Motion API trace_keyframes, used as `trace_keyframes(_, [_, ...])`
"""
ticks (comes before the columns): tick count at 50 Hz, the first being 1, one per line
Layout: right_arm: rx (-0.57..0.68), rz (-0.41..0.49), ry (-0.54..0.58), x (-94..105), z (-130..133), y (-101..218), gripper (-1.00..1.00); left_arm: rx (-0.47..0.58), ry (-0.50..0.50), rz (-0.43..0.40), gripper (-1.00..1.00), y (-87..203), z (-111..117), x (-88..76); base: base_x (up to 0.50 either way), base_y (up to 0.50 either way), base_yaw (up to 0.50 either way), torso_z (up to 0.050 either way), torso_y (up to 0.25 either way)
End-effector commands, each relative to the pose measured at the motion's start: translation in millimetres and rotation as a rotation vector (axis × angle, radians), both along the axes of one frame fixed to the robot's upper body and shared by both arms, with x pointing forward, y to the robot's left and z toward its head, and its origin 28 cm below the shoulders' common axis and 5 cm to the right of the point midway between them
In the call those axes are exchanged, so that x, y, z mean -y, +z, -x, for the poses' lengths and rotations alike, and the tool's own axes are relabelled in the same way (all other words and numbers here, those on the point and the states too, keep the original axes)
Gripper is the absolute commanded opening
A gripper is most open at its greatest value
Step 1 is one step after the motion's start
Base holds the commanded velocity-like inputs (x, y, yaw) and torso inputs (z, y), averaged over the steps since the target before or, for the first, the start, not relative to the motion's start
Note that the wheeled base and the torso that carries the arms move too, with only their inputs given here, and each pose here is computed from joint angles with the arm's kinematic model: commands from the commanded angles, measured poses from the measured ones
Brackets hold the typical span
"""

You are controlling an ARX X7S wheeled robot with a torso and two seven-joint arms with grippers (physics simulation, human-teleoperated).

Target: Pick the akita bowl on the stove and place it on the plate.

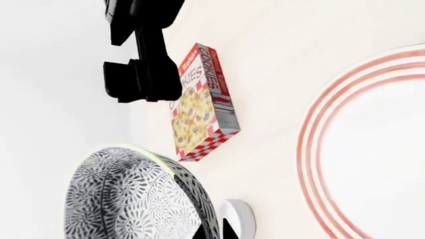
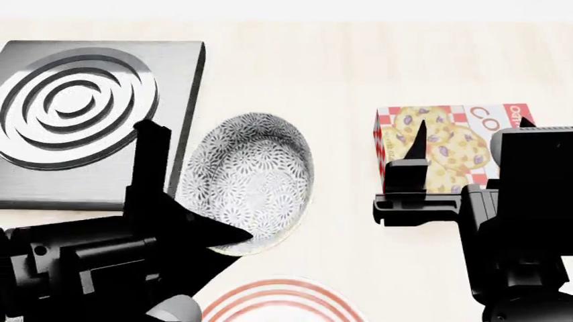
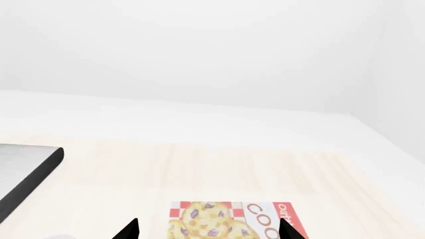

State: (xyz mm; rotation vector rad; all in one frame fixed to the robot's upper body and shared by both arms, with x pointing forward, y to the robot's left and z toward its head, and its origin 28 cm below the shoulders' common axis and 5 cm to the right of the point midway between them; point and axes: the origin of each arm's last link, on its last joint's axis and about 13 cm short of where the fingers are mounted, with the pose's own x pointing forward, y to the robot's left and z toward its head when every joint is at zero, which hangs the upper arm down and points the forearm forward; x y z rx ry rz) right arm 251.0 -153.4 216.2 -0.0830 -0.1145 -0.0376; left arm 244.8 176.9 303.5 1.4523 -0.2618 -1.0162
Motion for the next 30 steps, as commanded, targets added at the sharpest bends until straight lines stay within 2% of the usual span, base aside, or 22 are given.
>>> trace_keyframes(1, [0.0, -0.001, 0.001, -0.3, 1, 1, 1.0, -0.013, -0.073, -0.07, -1.0, 2, 9, 13.7, 0.0, 0.0, 0.0, 0.0, 0.0])
trace_keyframes(5, [0.001, -0.001, 0.0, -0.2, 0, 1, 1.0, -0.01, -0.082, -0.091, -1.0, 1, 11, 17.2, 0.0, 0.0, 0.0, 0.0, 0.0])
trace_keyframes(13, [0.001, -0.001, 0.001, -0.1, 0, 0, 1.0, -0.062, -0.085, -0.196, -1.0, -3, 20, 18.2, 0.0, 0.0, 0.0, 0.0, 0.001])
trace_keyframes(30, [0.0, -0.001, 0.001, 0.0, 1, 1, 1.0, -0.104, -0.087, -0.249, -1.0, -14, 24, 23.1, 0.0, 0.0, 0.0, 0.0, 0.0])
